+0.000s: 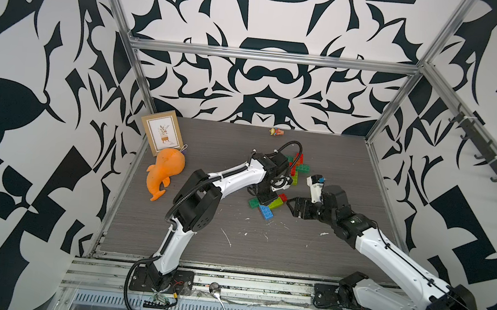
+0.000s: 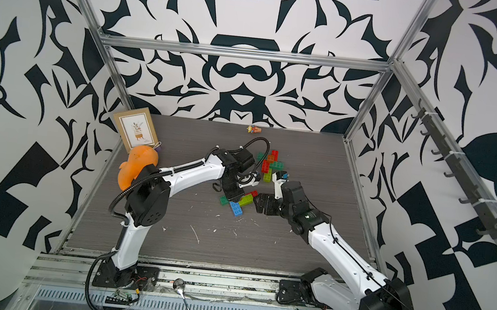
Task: Assemble a small pinwheel with lego
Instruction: Assemble the lego brick with the lego brick.
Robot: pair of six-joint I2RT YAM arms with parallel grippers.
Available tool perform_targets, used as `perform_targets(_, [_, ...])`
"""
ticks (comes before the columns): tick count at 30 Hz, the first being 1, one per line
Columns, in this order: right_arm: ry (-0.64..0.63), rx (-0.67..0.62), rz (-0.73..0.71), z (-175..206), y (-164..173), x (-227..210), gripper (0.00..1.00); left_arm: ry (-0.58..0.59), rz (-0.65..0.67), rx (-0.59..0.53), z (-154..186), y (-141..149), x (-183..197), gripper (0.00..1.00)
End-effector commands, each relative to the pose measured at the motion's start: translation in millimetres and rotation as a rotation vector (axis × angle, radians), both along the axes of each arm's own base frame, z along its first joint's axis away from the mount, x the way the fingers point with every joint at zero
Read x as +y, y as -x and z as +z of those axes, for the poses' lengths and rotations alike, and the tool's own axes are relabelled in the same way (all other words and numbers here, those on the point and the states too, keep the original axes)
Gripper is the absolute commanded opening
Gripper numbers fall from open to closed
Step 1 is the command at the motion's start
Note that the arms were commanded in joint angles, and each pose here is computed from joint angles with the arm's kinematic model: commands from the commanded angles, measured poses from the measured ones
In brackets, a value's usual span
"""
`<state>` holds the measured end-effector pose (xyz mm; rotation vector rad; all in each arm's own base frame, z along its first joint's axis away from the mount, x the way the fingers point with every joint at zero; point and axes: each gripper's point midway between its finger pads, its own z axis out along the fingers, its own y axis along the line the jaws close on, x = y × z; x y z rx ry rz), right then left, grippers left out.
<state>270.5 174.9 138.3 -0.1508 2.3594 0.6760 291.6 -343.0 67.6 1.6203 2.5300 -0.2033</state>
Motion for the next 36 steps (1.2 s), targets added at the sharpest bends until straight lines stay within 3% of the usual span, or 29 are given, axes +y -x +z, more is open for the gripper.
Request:
perform_targets(1, [-0.004,-0.039,0.011,11,-3,1,0.89,-0.095,-0.049,0.073,-31,22,18,0.14])
perform_targets(9, [-0.008,-0.042,0.015,12,-3,2,0.89,-0.138,-0.092,0.102,-48,36,18,0.10])
perform_targets(15, [-0.006,-0.045,0.013,13,-1,1,0.89,-0.208,-0.095,0.186,-57,43,23,0.14])
perform_targets(19, [-0.008,-0.051,0.012,15,-1,0,0.89,-0.197,-0.064,0.142,-51,35,20,0.17])
perform_targets(23, [-0.009,-0.049,0.014,15,-1,1,0.89,-0.079,-0.025,-0.002,-19,15,5,0.33])
perform_targets(28, [-0.007,-0.048,0.013,14,-1,0,0.89,0.063,0.028,-0.115,24,-8,-7,0.44])
perform_targets(36, [-0.008,-0.049,0.014,14,-1,1,0.89,0.164,0.072,-0.112,52,-9,-6,0.63])
